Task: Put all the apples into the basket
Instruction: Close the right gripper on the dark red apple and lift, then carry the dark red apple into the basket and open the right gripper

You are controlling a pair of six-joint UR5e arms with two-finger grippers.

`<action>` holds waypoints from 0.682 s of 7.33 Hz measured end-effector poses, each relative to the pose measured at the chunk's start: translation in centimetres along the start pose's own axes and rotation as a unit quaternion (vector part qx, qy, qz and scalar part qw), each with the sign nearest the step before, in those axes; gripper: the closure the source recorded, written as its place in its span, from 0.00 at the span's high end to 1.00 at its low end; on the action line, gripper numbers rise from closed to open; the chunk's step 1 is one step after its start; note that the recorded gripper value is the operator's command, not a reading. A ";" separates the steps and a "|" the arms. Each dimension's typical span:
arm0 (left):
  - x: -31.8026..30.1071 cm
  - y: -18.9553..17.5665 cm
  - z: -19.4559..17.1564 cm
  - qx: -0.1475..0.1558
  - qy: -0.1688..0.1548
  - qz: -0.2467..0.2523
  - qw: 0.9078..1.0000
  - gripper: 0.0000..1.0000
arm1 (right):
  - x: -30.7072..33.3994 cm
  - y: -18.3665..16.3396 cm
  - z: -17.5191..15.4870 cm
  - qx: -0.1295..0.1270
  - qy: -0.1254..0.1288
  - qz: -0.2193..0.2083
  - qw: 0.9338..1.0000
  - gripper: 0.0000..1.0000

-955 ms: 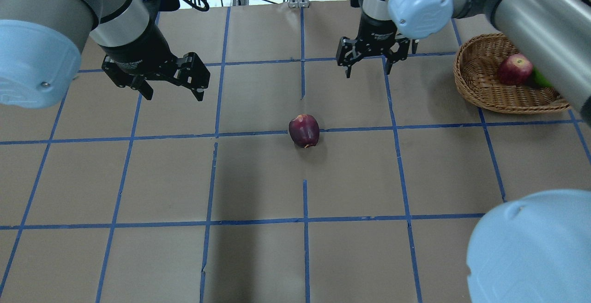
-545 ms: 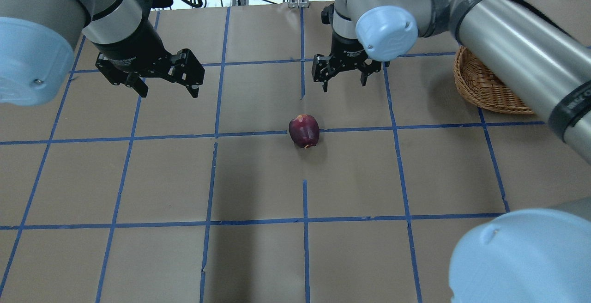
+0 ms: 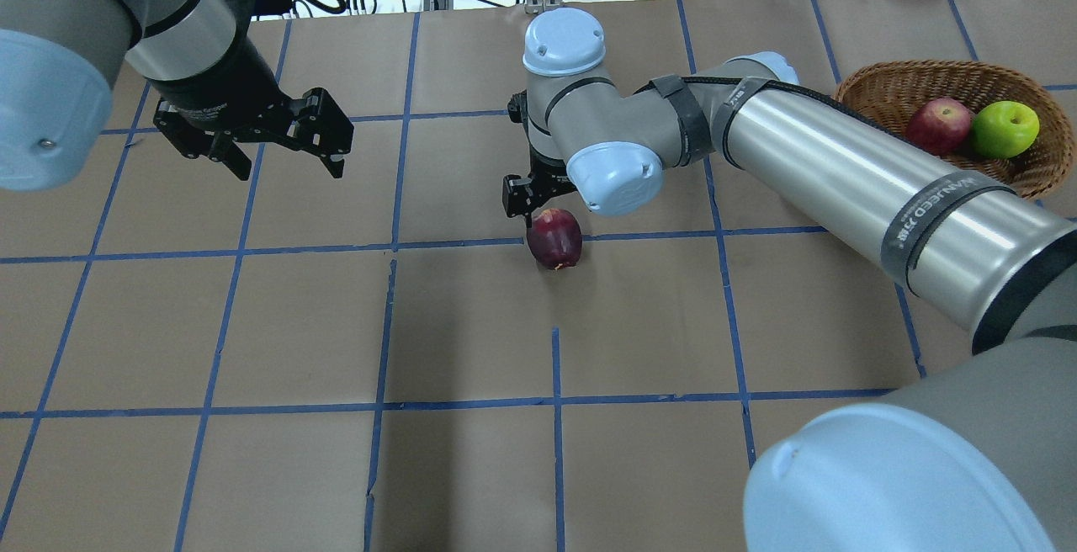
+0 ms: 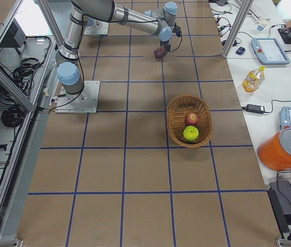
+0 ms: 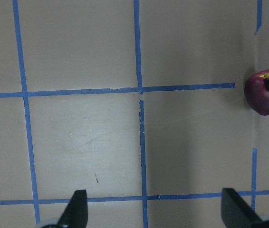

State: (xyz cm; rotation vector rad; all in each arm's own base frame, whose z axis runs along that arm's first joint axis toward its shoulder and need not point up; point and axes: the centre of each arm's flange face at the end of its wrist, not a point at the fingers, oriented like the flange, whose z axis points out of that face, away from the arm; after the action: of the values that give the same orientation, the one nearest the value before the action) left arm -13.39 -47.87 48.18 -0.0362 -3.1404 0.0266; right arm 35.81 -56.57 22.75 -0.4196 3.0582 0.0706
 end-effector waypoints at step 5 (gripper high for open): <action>0.0 0.8 0.1 -0.009 0.000 0.000 1.000 1.00 | -0.4 -0.7 3.4 -0.013 -0.005 0.000 1.000 0.00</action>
State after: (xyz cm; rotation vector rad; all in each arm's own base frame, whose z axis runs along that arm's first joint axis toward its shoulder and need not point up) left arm -13.41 -47.10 48.07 -0.0348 -3.1399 -0.0005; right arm 36.49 -56.93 19.40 -0.4188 3.0509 0.1137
